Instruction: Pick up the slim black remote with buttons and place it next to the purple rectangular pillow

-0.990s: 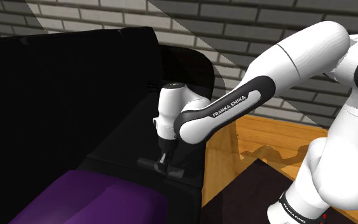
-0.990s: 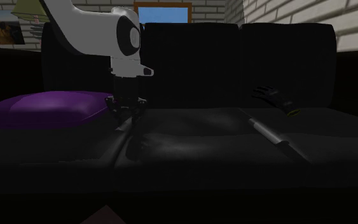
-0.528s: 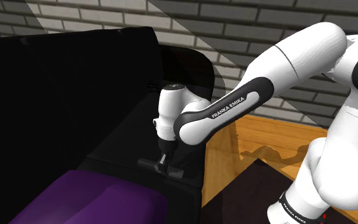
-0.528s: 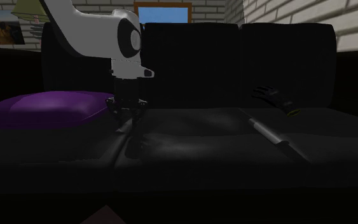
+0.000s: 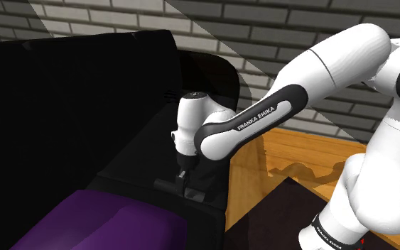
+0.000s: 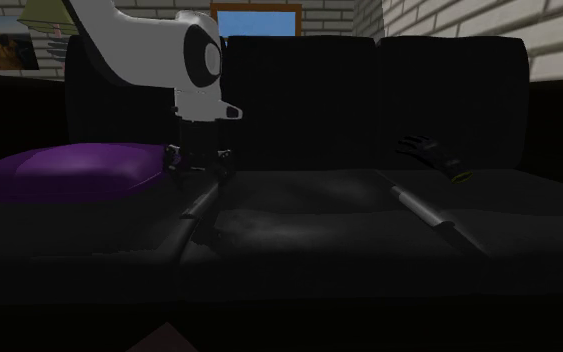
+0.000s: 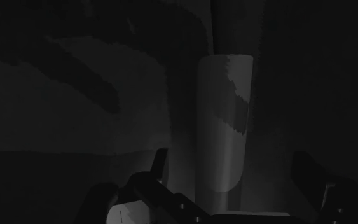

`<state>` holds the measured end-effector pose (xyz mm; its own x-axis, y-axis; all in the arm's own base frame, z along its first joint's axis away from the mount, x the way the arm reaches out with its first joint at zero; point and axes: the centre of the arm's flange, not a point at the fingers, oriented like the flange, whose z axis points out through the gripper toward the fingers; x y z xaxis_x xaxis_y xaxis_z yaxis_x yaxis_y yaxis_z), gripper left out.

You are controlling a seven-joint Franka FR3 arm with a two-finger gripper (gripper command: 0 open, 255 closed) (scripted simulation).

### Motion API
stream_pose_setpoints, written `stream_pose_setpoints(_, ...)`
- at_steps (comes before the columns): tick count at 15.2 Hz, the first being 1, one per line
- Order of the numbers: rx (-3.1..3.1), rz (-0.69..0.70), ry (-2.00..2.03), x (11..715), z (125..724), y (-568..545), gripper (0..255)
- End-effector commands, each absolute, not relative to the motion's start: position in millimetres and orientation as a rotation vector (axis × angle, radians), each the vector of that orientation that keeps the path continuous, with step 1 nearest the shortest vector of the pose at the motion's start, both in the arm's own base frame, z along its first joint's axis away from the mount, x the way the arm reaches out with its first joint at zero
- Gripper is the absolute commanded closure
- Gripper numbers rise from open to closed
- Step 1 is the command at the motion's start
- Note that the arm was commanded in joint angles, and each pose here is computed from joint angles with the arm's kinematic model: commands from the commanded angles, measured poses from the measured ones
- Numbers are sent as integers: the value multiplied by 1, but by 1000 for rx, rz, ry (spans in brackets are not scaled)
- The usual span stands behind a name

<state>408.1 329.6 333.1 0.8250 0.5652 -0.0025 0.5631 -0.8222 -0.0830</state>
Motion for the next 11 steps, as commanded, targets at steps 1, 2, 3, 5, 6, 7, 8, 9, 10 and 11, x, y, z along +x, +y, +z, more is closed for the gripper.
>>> stream_pose_setpoints(1, -2926, 42, -906, 410, 354, 328, 0)
stream_pose_setpoints(2, -2926, 42, -906, 411, 367, 327, 0)
stream_pose_setpoints(3, -2926, 42, -906, 411, 377, 326, 0)
stream_pose_setpoints(5, -2926, 42, -906, 411, 377, 326, 0)
stream_pose_setpoints(6, -2926, 42, -906, 411, 377, 326, 0)
stream_pose_setpoints(7, -2926, 42, -906, 411, 377, 326, 0)
stream_pose_setpoints(8, -2926, 42, -906, 411, 377, 326, 0)
stream_pose_setpoints(9, -2926, 42, -906, 411, 377, 326, 0)
stream_pose_setpoints(10, -2926, 42, -906, 411, 377, 326, 0)
stream_pose_setpoints(11, -2926, 42, -906, 411, 377, 326, 0)
